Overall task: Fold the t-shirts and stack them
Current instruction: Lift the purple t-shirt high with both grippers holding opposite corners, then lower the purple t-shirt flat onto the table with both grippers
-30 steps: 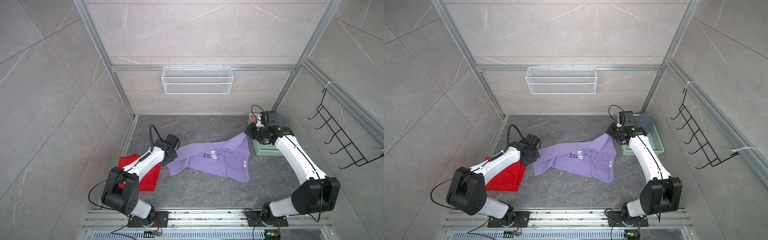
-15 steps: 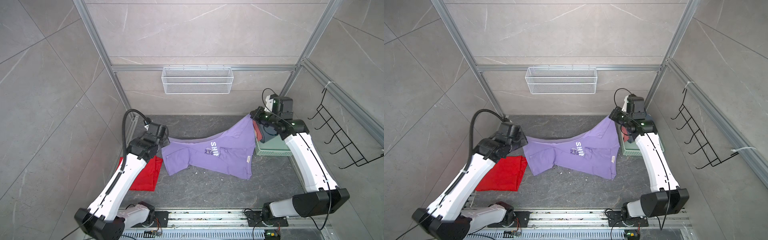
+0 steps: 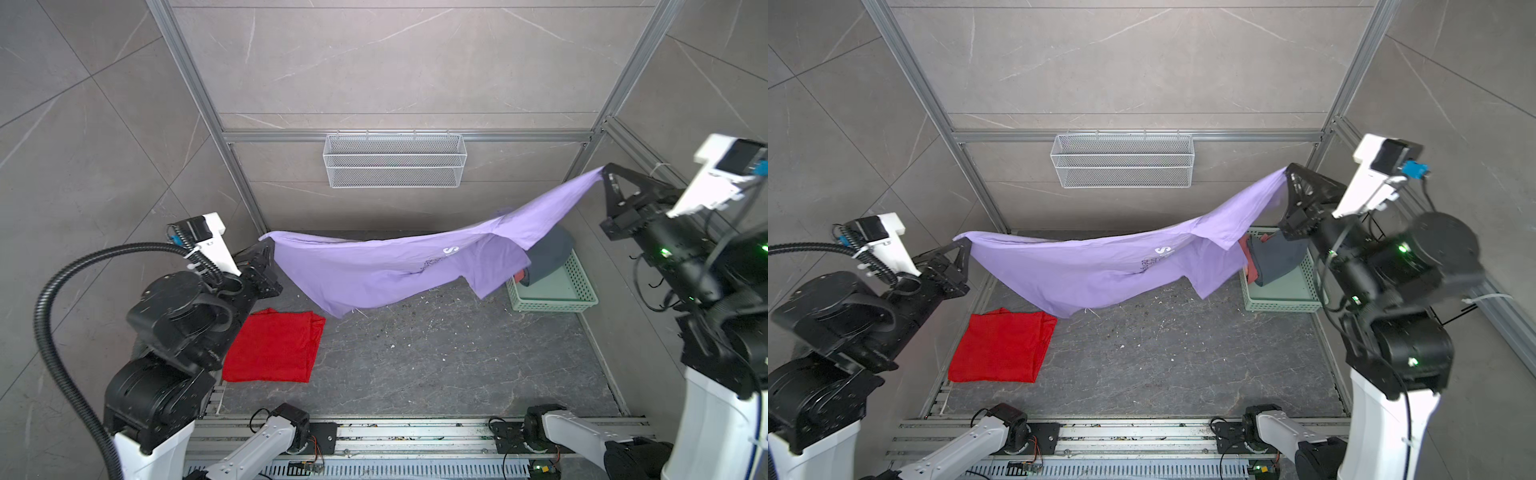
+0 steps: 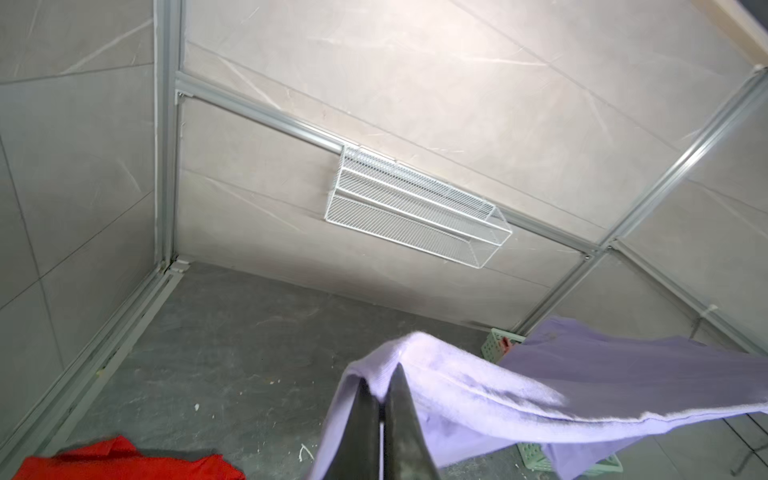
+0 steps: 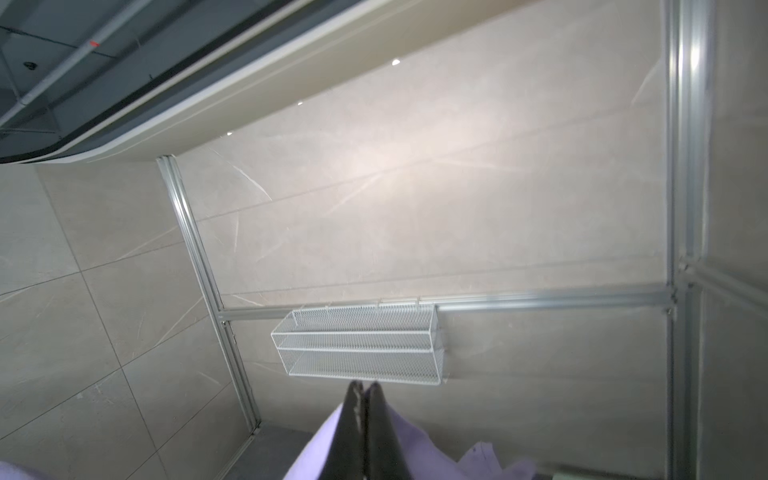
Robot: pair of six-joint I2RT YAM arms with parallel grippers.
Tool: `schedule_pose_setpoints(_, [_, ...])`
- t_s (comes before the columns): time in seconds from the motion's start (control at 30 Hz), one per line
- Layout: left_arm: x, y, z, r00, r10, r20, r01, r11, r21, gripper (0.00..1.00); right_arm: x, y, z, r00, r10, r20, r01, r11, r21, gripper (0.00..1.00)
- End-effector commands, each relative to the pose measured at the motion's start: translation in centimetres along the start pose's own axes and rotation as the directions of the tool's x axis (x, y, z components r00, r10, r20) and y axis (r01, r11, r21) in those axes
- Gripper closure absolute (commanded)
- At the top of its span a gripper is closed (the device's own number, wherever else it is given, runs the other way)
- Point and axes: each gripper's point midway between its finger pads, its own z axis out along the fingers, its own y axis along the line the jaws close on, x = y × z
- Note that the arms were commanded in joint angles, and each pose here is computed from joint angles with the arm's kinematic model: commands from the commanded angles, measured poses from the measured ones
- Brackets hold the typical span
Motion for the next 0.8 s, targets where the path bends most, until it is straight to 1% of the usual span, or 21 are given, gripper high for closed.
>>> schedule_pose_setpoints(0.0, [-1.9, -2.1, -1.6, 0.997, 0.053, 0.048, -0.058, 0.993, 0.107, 1.00, -1.6, 0.6, -0.9, 0.994, -0.101, 0.033, 0.101, 0.995, -0.007, 1.00])
schedule_pose_setpoints(0.17, [-4.3, -4.1, -3.8, 0.993, 0.042, 0.114, -0.065, 0.976, 0.210, 1.00, -4.0, 1.0, -2.1, 0.986, -0.140, 0.091, 0.139, 0.990, 0.014, 1.00])
schedule_pose_setpoints(0.23, [-4.7, -4.1, -3.8, 0.991, 0.042, 0.125, -0.067, 0.976, 0.207, 1.00, -4.1, 0.7, -1.7, 0.985, -0.145, 0.095, 0.144, 0.989, 0.023, 1.00])
schedule_pose_setpoints(0.33, [-3.9, -3.4, -1.9, 0.994, 0.047, 0.100, -0.062, 0.986, 0.154, 1.00, -3.1, -0.8, 0.3, 0.987, -0.150, 0.065, 0.146, 0.987, 0.073, 1.00])
schedule_pose_setpoints(0.4, [-2.1, -2.3, 0.8, 0.998, 0.037, 0.059, -0.043, 0.995, 0.094, 1.00, -1.0, -2.3, 2.9, 0.990, -0.139, 0.014, 0.137, 0.985, 0.104, 1.00])
schedule_pose_setpoints(0.47, [0.4, -1.0, 4.0, 1.000, 0.028, 0.008, -0.028, 0.999, 0.023, 1.00, 1.8, -3.8, 5.8, 0.993, -0.109, -0.050, 0.114, 0.986, 0.125, 1.00])
schedule_pose_setpoints(0.53, [3.6, 1.2, 7.8, 0.997, 0.039, -0.061, -0.045, 0.994, -0.097, 1.00, 5.3, -5.4, 9.0, 0.992, -0.060, -0.114, 0.075, 0.988, 0.137, 1.00])
schedule_pose_setpoints(0.6, [7.9, 4.1, 12.8, 0.989, 0.061, -0.132, -0.092, 0.967, -0.239, 1.00, 10.5, -7.3, 12.8, 0.981, -0.003, -0.192, 0.033, 0.988, 0.150, 1.00])
schedule_pose_setpoints(0.63, [9.5, 5.2, 14.8, 0.984, 0.059, -0.166, -0.105, 0.954, -0.282, 1.00, 12.8, -8.1, 14.4, 0.974, 0.021, -0.224, 0.015, 0.987, 0.159, 1.00])
schedule_pose_setpoints(0.7, [13.7, 7.5, 19.6, 0.964, 0.025, -0.264, -0.118, 0.932, -0.344, 1.00, 19.5, -10.5, 18.0, 0.943, 0.083, -0.322, -0.020, 0.981, 0.195, 1.00])
schedule_pose_setpoints(0.73, [15.4, 8.4, 21.3, 0.955, 0.004, -0.296, -0.115, 0.925, -0.361, 1.00, 22.3, -11.5, 19.2, 0.926, 0.114, -0.360, -0.036, 0.975, 0.219, 1.00])
schedule_pose_setpoints(0.77, [17.6, 9.5, 23.5, 0.943, -0.022, -0.333, -0.112, 0.920, -0.376, 1.00, 26.1, -12.7, 20.5, 0.898, 0.149, -0.414, -0.047, 0.968, 0.245, 1.00])
